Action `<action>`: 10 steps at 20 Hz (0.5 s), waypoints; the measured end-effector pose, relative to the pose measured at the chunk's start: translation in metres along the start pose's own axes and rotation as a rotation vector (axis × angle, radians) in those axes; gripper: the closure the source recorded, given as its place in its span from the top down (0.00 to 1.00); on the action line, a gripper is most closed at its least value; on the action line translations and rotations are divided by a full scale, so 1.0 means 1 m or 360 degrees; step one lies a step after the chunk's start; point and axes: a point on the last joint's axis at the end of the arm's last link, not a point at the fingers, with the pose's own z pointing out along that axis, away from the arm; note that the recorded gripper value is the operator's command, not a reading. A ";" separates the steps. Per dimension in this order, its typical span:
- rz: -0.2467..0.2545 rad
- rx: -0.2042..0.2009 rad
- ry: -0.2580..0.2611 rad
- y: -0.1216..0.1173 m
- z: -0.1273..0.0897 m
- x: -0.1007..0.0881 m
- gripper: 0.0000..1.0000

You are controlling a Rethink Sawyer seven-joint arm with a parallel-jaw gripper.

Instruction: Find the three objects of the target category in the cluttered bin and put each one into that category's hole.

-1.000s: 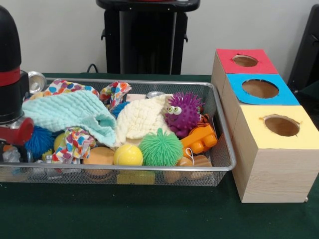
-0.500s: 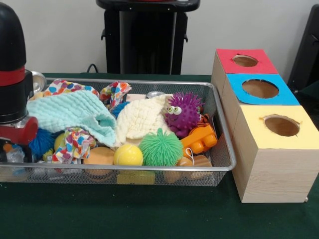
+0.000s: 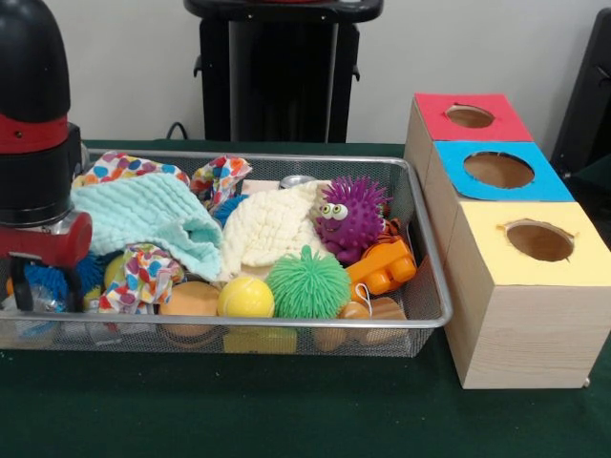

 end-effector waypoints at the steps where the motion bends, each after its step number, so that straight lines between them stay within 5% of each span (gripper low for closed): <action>1: -0.0004 -0.0003 0.0001 0.002 -0.001 0.000 1.00; 10: -0.0011 -0.0035 -0.0011 0.019 -0.001 0.006 1.00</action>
